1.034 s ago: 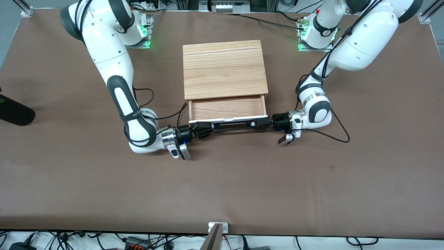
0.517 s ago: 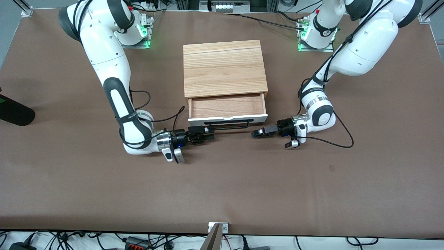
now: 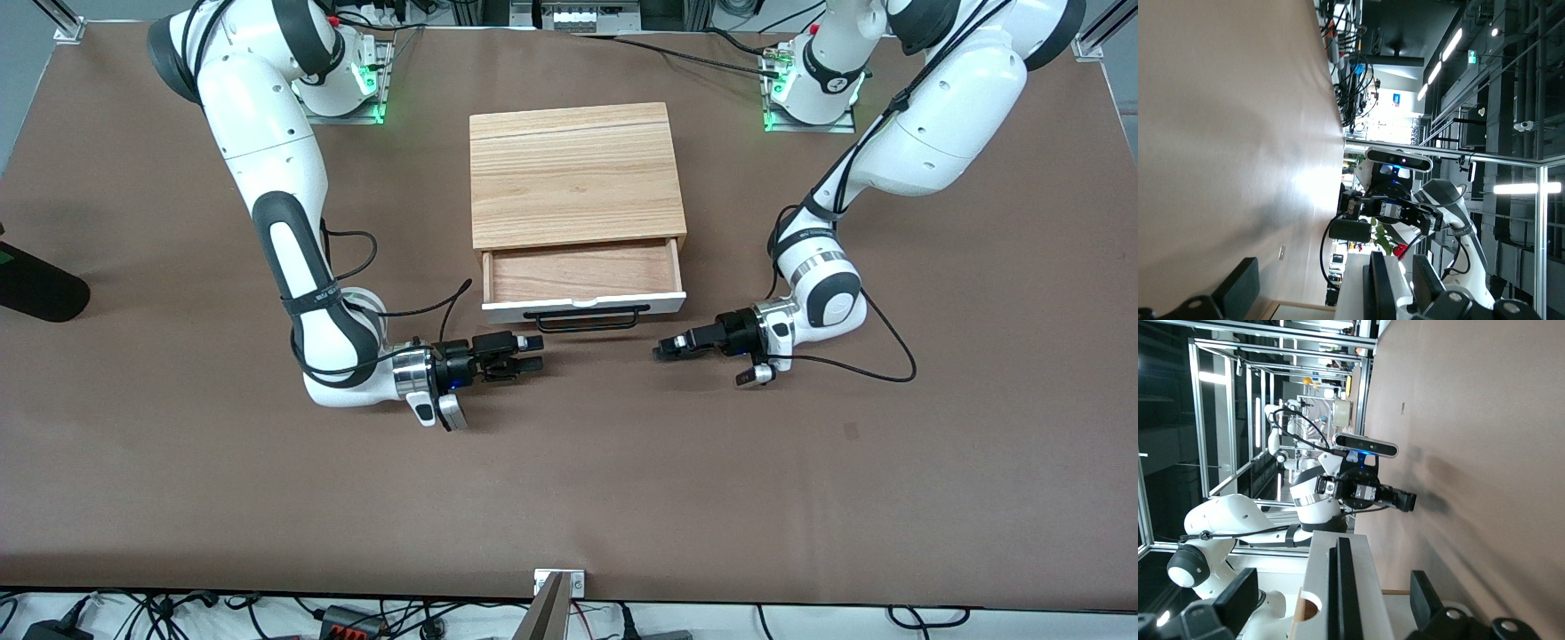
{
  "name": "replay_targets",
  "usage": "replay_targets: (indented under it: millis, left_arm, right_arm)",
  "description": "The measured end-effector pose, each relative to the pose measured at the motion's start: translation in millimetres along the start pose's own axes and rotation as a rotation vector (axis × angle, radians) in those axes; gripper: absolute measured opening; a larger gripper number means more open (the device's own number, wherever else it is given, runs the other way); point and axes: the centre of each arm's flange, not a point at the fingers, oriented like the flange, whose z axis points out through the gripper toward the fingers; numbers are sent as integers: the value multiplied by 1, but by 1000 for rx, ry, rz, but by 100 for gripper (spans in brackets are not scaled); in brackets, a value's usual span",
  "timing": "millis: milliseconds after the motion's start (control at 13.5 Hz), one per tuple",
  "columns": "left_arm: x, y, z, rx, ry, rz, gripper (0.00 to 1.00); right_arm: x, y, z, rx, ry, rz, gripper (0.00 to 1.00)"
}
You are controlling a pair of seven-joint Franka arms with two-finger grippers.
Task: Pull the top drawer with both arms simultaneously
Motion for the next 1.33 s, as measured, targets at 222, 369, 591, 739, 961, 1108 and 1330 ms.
replay_targets:
  millis: [222, 369, 591, 739, 961, 1108, 1330]
  left_arm:
    - [22, 7, -29, 27, -19, 47, 100]
    - [35, 12, -54, 21, -35, 37, 100]
    - [54, 27, -87, 94, -123, 49, 100]
    - [74, 53, -117, 222, -212, 89, 100]
    - [104, 122, -172, 498, -322, 165, 100]
    - [107, 173, -192, 668, -383, 216, 100]
    - [99, 252, -216, 886, -459, 275, 100]
  right_arm:
    - [21, -38, -17, -116, -56, 4, 100]
    - [29, -63, -27, -216, -97, -4, 100]
    - [32, -93, -40, -372, -155, -26, 100]
    - [33, -109, -56, -497, -187, -41, 100]
    - [33, -138, -73, -672, -229, -71, 100]
    - [32, -165, -87, -810, -259, -112, 100]
    - [27, -206, -113, -980, -302, -142, 100]
